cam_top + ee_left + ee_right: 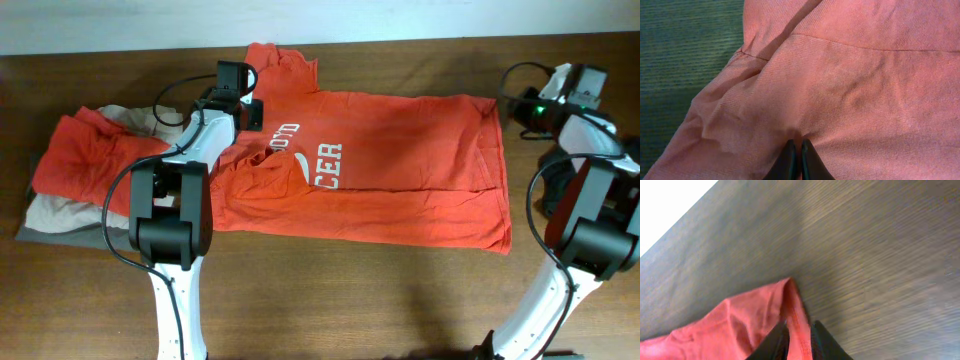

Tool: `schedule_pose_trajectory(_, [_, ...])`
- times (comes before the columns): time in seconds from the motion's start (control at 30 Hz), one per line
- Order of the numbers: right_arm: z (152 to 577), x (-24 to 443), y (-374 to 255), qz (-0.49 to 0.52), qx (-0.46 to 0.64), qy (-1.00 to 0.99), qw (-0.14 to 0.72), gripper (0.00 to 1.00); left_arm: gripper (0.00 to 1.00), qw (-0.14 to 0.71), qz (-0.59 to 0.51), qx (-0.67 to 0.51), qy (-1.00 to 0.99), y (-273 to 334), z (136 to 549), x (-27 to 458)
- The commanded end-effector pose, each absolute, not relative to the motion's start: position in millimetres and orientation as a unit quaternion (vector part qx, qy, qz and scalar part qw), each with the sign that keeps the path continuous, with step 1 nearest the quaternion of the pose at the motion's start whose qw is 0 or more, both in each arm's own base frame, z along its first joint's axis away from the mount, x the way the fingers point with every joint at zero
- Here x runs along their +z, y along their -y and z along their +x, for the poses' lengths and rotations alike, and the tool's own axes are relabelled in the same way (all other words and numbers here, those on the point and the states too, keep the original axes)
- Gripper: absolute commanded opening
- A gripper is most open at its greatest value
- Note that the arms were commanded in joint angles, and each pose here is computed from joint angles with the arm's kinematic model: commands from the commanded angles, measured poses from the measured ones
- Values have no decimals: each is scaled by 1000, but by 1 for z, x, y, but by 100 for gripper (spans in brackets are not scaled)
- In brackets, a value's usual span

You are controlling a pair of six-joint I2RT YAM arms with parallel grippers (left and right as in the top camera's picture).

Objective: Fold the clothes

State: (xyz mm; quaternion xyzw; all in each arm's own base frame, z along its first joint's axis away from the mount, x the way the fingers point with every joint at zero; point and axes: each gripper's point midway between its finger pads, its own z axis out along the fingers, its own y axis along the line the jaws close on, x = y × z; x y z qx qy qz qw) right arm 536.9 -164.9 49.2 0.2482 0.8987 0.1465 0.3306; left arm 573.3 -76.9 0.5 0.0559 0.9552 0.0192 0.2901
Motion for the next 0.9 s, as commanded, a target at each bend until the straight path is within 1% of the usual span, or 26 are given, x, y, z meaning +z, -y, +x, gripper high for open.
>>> schedule_pose_trajectory(0.0, [528, 45, 160, 236, 155, -911, 300, 20, 6, 186, 76, 8, -980, 81, 526, -79])
schedule_pose_trajectory(0.03, [523, 42, 152, 226, 161, -918, 285, 24, 6, 187, 76, 8, -979, 81, 527, -79])
schedule_pose_trajectory(0.07, [510, 34, 133, 191, 177, -932, 252, 48, 6, 190, 76, 8, -979, 81, 528, -78])
schedule_pose_trajectory(0.1, [503, 30, 123, 171, 180, -940, 234, 57, 6, 192, 76, 7, -979, 81, 529, -78])
schedule_pose_trajectory(0.13, [498, 27, 115, 158, 181, -945, 221, 59, 6, 193, 76, 7, -978, 81, 529, -77])
schedule_pose_trajectory(0.23, [491, 22, 98, 116, 181, -956, 202, 59, 6, 196, 76, 7, -978, 81, 531, -77])
schedule_pose_trajectory(0.53, [499, 12, 86, 101, 179, -957, 206, 57, 6, 196, 76, 7, -978, 81, 531, -77])
schedule_pose_trajectory(0.67, [502, 8, 85, 106, 183, -955, 208, 50, 6, 196, 76, 7, -978, 81, 531, -77])
schedule_pose_trajectory(0.77, [500, 3, 82, 114, 189, -955, 199, 48, 6, 197, 76, 7, -978, 81, 531, -77])
schedule_pose_trajectory(0.87, [499, -1, 72, 108, 200, -955, 191, 39, 6, 197, 76, 7, -978, 81, 531, -77])
